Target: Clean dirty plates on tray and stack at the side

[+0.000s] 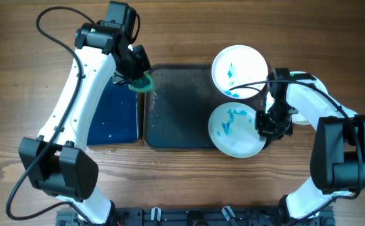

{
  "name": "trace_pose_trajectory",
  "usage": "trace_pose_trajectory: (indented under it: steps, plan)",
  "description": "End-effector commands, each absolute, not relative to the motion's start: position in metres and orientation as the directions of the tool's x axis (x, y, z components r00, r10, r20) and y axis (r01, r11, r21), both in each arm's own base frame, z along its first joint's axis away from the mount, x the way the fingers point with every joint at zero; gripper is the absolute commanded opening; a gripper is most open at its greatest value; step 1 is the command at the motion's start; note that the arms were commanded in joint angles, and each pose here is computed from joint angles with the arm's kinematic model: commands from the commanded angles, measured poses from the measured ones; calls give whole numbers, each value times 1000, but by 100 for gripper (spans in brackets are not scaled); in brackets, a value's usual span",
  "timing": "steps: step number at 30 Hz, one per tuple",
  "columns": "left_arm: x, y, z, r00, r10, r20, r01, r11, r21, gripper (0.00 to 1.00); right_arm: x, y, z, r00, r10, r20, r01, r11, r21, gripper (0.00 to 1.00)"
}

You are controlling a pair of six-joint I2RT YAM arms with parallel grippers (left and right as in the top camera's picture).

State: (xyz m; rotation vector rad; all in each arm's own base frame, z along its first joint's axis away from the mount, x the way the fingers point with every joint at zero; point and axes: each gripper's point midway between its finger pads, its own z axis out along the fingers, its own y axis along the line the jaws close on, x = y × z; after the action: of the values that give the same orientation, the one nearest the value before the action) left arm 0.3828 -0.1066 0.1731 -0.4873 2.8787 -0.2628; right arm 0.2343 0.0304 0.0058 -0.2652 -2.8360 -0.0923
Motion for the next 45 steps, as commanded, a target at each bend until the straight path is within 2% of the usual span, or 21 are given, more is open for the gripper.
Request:
trace_pose_trajectory:
  steps: [1,8,16,20,24,31,36,41,45]
  plan:
    - [382,-110,173,-922,-350,-167,-310,924,-222,4,236,35,11,-945,180,272,204,977,62,7]
    - [382,-110,173,-922,-349,-167,-310,924,-222,4,246,67,30,-977,87,194,113,985,131,4]
    - [382,-110,173,-922,-349,-166,-310,925,-221,4,276,165,57,-994,-97,-59,-107,969,223,4]
    - [378,-109,172,-925,-348,-153,-313,925,-213,4,303,181,52,-970,-123,-211,-151,981,125,4]
    - [372,-114,171,-935,-326,-141,-295,934,-203,4,323,192,42,-952,-132,-275,-173,977,128,4]
    - [353,-129,138,-960,-268,-83,-251,952,-174,4,335,202,24,-947,-144,-288,-192,970,147,4]
    - [338,-151,98,-973,-230,-20,-219,948,-233,4,336,207,25,-940,-170,-295,-225,961,163,4]
    - [323,-163,60,-982,-188,-16,-179,957,-230,4,339,222,33,-953,-160,-259,-237,924,300,4]
    - [319,-166,45,-979,-201,-18,-191,953,-235,4,343,227,38,-974,-61,-218,-144,911,387,4]
